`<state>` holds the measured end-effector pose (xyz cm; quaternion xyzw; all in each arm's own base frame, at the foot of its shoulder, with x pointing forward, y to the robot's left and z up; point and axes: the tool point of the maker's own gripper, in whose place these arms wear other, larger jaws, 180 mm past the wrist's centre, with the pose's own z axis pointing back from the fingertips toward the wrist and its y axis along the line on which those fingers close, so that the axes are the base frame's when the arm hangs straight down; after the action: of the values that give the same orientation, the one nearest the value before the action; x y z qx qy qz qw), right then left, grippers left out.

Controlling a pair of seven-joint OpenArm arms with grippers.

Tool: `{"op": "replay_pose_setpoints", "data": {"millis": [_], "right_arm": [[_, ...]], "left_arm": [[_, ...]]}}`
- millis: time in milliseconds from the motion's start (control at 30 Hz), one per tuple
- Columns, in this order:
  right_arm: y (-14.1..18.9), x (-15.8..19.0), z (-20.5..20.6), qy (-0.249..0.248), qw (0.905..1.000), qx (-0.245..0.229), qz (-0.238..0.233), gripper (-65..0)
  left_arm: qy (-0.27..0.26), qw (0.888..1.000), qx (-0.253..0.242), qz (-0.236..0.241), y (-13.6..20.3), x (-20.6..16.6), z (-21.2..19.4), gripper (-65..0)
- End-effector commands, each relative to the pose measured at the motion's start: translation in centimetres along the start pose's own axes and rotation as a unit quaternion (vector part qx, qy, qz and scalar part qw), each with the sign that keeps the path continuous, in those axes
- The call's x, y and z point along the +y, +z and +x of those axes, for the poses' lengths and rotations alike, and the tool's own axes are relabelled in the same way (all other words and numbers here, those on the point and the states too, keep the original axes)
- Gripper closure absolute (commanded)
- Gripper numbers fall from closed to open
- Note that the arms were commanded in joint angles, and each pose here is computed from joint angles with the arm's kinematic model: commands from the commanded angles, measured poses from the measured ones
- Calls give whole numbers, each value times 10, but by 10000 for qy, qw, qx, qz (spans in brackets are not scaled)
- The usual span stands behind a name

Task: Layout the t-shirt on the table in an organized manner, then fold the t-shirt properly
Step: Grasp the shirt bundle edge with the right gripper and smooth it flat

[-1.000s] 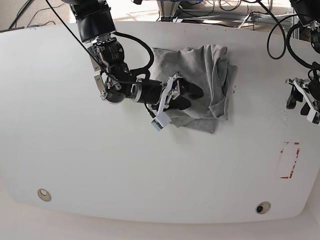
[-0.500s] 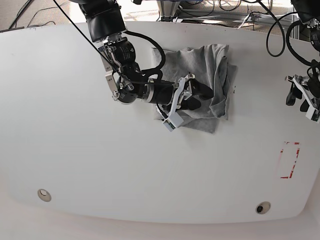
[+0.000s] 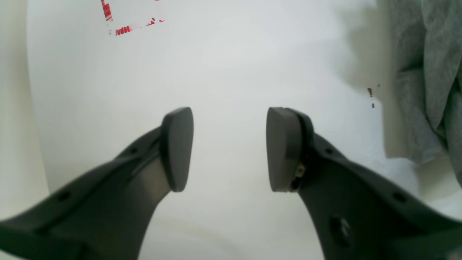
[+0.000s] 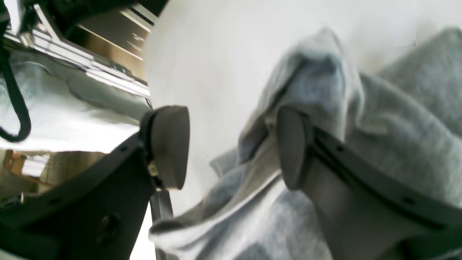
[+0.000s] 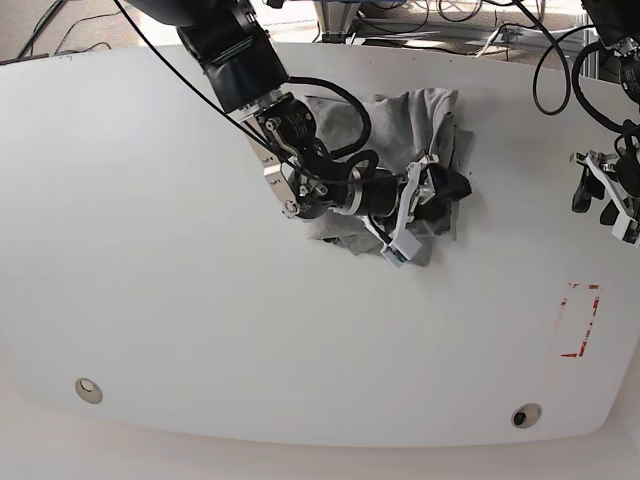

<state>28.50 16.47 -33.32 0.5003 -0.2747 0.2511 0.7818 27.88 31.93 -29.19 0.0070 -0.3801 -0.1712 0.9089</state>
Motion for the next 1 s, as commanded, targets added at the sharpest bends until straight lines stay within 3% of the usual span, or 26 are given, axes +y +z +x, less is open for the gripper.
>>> {"op": "replay_pose_setpoints", "data": {"millis": [0, 200, 467, 600, 967], "right_arm": [[-11, 7, 26, 92, 9995, -244, 166, -365], [-28, 26, 46, 389, 9984, -195, 372, -365], [-20, 20, 64, 613, 9974, -270, 265, -365], [1, 4, 59, 753, 9968, -255, 44, -365], [28, -11, 11, 483, 9988, 26, -80, -365]], "left_arm": [[-116, 9996, -230, 108, 8, 8, 15, -300], [-116, 9996, -230, 108, 8, 8, 15, -300], [-110, 9996, -225, 107, 8, 8, 15, -300], [-113, 9996, -223, 100, 7, 8, 15, -300], [-101, 9997, -210, 95, 6, 8, 14, -300]]}}
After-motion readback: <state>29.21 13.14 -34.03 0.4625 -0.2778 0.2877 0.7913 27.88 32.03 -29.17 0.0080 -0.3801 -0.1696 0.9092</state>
